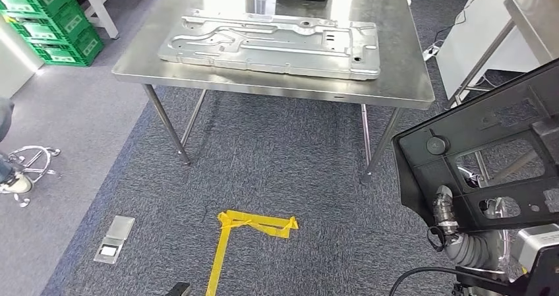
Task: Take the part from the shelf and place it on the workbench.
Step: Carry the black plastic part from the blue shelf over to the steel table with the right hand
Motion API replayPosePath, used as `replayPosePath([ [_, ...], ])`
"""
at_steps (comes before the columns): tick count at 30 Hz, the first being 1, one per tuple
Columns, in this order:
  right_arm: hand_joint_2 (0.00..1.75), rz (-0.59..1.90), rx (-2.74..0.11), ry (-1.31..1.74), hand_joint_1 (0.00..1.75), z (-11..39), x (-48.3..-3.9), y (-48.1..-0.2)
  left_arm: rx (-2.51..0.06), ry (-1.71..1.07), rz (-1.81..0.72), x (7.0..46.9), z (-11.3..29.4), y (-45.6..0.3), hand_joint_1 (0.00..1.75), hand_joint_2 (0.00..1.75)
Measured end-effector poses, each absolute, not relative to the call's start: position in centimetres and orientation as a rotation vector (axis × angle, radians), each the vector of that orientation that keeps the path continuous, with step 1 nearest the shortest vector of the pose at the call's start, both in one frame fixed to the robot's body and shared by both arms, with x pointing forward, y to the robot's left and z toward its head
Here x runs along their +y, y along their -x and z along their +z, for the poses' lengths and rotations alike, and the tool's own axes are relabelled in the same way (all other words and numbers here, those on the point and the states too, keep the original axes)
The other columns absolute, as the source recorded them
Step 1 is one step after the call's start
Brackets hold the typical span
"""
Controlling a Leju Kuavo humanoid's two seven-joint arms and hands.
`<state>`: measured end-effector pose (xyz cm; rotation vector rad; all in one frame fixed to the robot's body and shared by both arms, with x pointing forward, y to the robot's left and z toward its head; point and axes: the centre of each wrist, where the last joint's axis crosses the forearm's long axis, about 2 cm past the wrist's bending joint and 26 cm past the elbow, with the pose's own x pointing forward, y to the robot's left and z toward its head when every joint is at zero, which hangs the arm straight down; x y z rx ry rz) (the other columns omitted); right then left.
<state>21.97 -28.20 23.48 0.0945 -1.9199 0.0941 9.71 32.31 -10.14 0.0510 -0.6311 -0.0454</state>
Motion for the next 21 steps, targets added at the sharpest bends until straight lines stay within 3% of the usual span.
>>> replayPosePath([
  [21,1.75,0.131,-1.900,-0.086,1.75,23.48,-28.21,-22.26,-0.633,-0.027,-0.046,31.44,-10.16,-9.85,0.00,1.75],
])
